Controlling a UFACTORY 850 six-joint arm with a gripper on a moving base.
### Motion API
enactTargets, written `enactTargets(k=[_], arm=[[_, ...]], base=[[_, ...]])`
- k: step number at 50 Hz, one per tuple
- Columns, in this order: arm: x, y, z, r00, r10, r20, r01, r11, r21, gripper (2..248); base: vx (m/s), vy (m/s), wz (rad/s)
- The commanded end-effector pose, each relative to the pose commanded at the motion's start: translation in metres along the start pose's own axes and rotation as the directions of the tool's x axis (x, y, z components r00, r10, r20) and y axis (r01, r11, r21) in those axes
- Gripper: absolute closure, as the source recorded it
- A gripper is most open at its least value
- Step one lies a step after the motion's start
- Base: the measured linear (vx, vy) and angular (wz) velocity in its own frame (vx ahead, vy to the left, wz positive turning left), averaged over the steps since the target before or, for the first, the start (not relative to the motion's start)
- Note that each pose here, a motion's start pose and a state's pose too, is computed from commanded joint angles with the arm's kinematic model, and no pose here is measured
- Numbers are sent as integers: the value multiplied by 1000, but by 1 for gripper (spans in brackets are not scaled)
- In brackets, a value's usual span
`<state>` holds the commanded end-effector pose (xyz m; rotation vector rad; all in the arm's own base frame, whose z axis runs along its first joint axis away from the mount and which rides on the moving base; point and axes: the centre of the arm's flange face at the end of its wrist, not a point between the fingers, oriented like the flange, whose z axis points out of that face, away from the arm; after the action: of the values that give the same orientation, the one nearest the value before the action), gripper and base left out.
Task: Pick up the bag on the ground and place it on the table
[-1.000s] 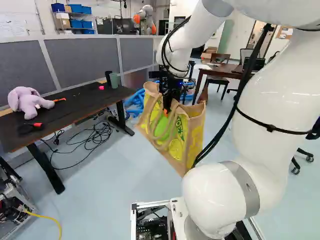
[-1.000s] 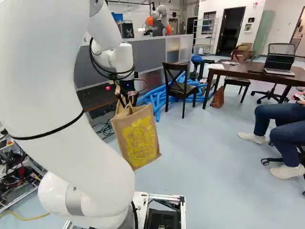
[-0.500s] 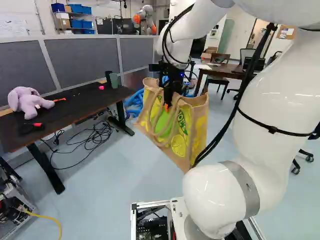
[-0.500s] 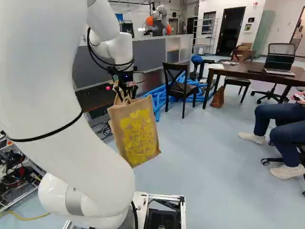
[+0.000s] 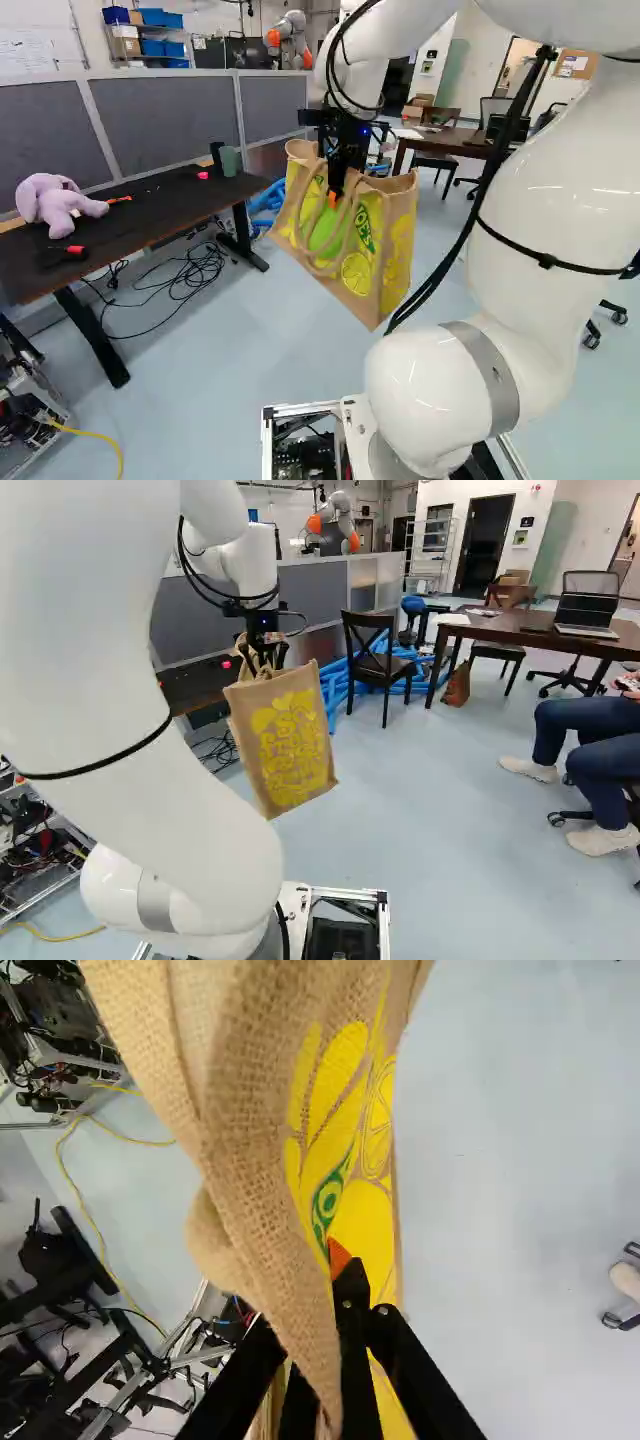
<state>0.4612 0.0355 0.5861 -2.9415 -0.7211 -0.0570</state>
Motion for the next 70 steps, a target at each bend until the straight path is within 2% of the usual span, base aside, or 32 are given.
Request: enactTargets(k=[18, 52, 70], arm=[[0, -6, -28, 1000, -11, -13, 11, 1000, -3, 229], [10, -14, -80, 999, -37, -31, 37, 999, -5, 229], [11, -15, -85, 999, -39, -37, 39, 999, -8, 229]], base=[[0, 0, 0], [0, 0, 0], [0, 0, 0]])
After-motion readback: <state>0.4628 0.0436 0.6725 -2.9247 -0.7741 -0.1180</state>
